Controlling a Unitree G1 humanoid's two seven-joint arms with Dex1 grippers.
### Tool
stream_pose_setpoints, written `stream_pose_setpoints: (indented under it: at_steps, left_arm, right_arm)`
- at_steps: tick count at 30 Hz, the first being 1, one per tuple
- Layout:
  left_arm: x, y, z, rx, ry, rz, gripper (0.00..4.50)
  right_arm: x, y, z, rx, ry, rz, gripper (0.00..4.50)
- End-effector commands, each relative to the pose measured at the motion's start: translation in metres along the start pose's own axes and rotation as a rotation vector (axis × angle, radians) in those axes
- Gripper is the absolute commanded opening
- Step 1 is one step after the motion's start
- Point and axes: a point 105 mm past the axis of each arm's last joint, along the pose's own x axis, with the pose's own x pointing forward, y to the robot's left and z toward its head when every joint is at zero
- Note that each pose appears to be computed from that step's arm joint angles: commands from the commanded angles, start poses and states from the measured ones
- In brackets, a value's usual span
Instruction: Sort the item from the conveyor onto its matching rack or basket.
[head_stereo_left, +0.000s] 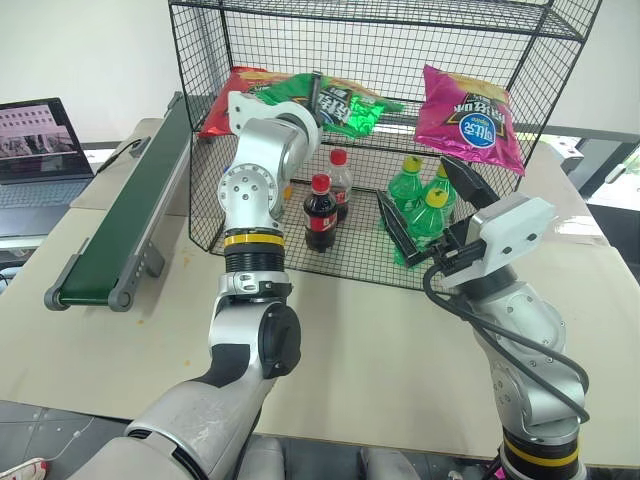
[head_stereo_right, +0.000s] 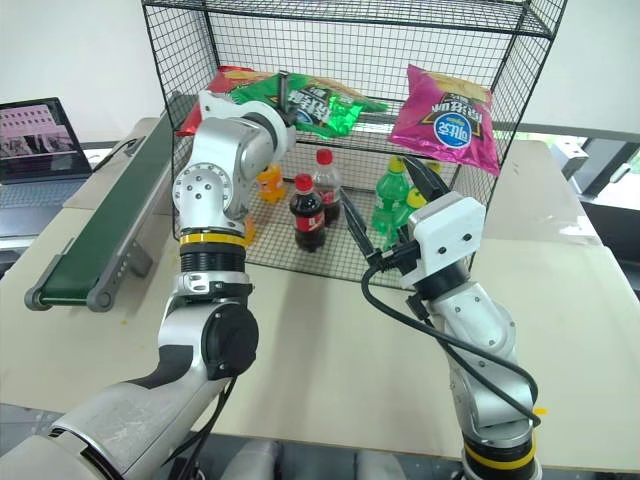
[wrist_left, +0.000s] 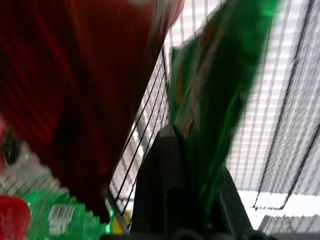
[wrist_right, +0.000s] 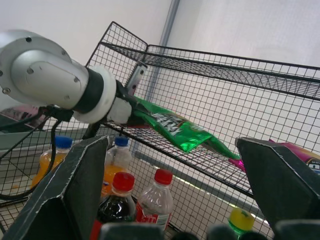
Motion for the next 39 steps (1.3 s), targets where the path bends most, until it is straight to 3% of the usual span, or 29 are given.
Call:
stream_pose_setpoints:
  at_steps: [1, 13, 28, 31, 39]
  left_arm:
    - [-0.002, 0.008, -0.062, -0.053, 0.150, 0.005, 0.07]
    - [-0.008, 0.008, -0.114, -0.080, 0.312, -0.003, 0.07]
    - [-0.011, 0.012, -0.136, -0.077, 0.361, 0.006, 0.07]
    - [-0.014, 0.007, -0.139, -0.088, 0.380, -0.019, 0.78]
    - [-0.018, 0.008, -0.140, -0.088, 0.409, -0.018, 4.27]
  right_arm:
    - [0.001, -0.001, 0.014, -0.016, -0.053, -0.002, 4.50]
    - [0.000, -0.001, 0.015, -0.023, -0.050, -0.009, 4.50]
    - [-0.001, -0.004, 0.021, -0.046, -0.067, -0.035, 4.50]
    - [-0.001, -0.004, 0.021, -0.046, -0.069, -0.039, 4.50]
    - [0.000, -0.005, 0.020, -0.044, -0.065, -0.038, 4.50]
